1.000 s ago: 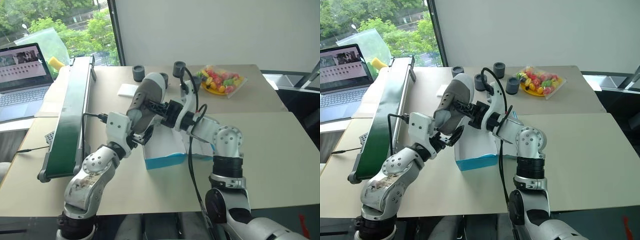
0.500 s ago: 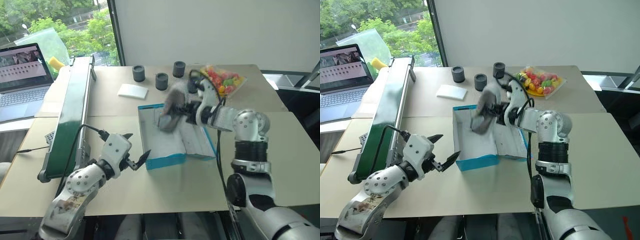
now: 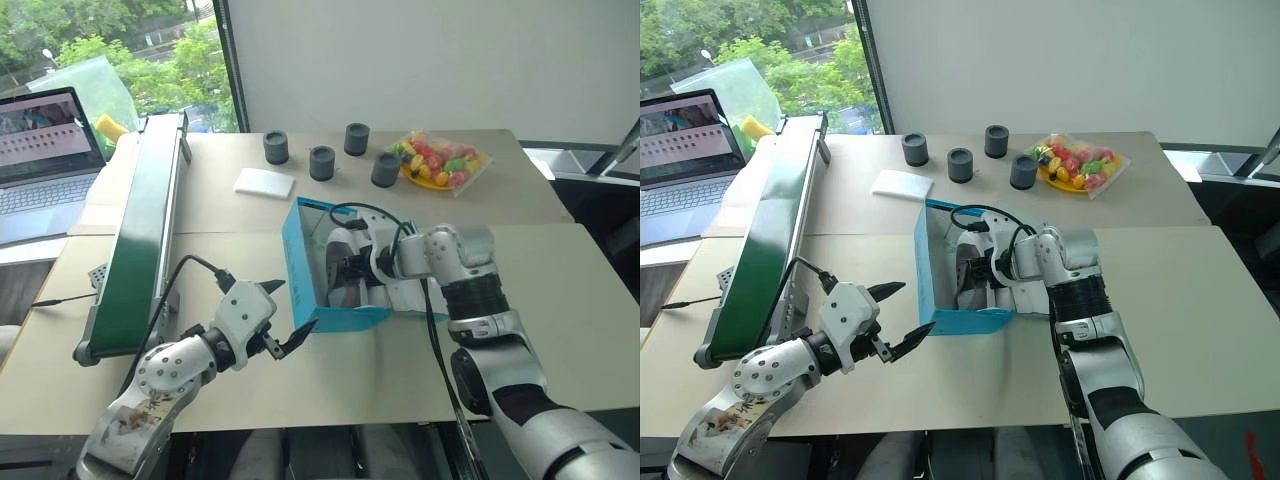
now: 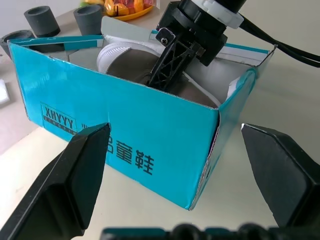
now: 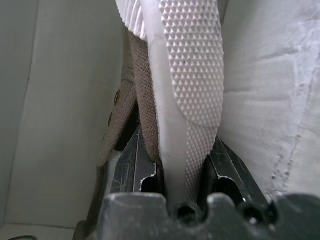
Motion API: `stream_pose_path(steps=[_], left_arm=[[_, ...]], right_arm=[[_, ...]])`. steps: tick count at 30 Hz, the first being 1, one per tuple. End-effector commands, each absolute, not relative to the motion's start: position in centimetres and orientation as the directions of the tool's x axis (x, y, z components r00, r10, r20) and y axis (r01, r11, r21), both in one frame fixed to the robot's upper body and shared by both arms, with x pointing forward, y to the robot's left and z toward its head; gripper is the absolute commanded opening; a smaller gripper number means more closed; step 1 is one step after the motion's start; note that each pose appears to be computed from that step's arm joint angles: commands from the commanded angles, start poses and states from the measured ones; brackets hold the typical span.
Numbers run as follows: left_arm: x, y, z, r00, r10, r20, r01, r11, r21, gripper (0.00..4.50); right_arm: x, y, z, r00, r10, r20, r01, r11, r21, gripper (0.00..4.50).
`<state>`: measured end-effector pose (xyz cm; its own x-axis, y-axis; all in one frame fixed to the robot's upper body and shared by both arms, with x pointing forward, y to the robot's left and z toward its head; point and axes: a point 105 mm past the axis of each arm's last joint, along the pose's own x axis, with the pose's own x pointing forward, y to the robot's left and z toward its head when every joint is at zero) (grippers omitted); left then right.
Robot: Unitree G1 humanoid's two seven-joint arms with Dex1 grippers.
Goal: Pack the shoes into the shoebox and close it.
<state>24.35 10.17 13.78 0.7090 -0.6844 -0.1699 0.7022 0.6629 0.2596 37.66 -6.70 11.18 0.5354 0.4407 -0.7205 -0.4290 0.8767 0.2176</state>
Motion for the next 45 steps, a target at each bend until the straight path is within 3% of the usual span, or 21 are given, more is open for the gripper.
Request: stream_pose_path(steps=[1,8,22,26,29,32,34,39,45], left_arm=[[24.0,9.6,15.2,0.71,-0.695,-0.112,0.692,0.66,0.294,4.5],[23.9,9.9,15.3,0.716,-0.689,-0.113,0.686,0.663,0.3,4.5],[24.0,11.5,15.5,0.764,-0.635,-0.115,0.635,0.709,0.308,4.5],[25.4,14.8,15.7,0.887,-0.458,-0.065,0.458,0.851,0.258,4.5],[27.1,18.1,16.6,0.977,-0.214,0.0,0.21,0.956,0.206,4.5],[28.3,21.8,17.0,0.998,0.059,0.017,-0.06,0.991,0.118,4.5],[28.6,23.4,16.8,0.985,0.17,0.004,-0.17,0.983,0.074,4.5],[29.3,24.9,16.1,0.966,0.255,-0.049,-0.251,0.966,0.066,4.5],[29.5,25.8,15.3,0.96,0.26,-0.102,-0.25,0.963,0.099,4.5]], right_arm=[[38.0,-5.8,11.4,0.531,0.448,-0.719,-0.445,0.87,0.214,1.5],[38.7,-4.2,13.8,0.561,0.501,-0.659,-0.466,0.849,0.249,3.81],[39.6,-1.9,22.3,0.686,0.603,-0.409,-0.577,0.792,0.201,3.81],[37.8,-0.4,24.9,0.637,0.744,-0.203,-0.74,0.664,0.112,3.81],[34.4,0.5,25.8,0.488,0.87,-0.074,-0.873,0.488,-0.016,3.81],[29.9,0.5,25.7,0.26,0.966,0.005,-0.964,0.26,-0.06,3.81],[28.6,0.1,25.2,0.193,0.981,0.033,-0.979,0.195,-0.058,3.81],[29.0,0.0,21.2,0.238,0.969,-0.065,-0.955,0.221,-0.2,3.81],[30.3,0.8,19.6,0.306,0.951,-0.055,-0.93,0.286,-0.23,3.81]])
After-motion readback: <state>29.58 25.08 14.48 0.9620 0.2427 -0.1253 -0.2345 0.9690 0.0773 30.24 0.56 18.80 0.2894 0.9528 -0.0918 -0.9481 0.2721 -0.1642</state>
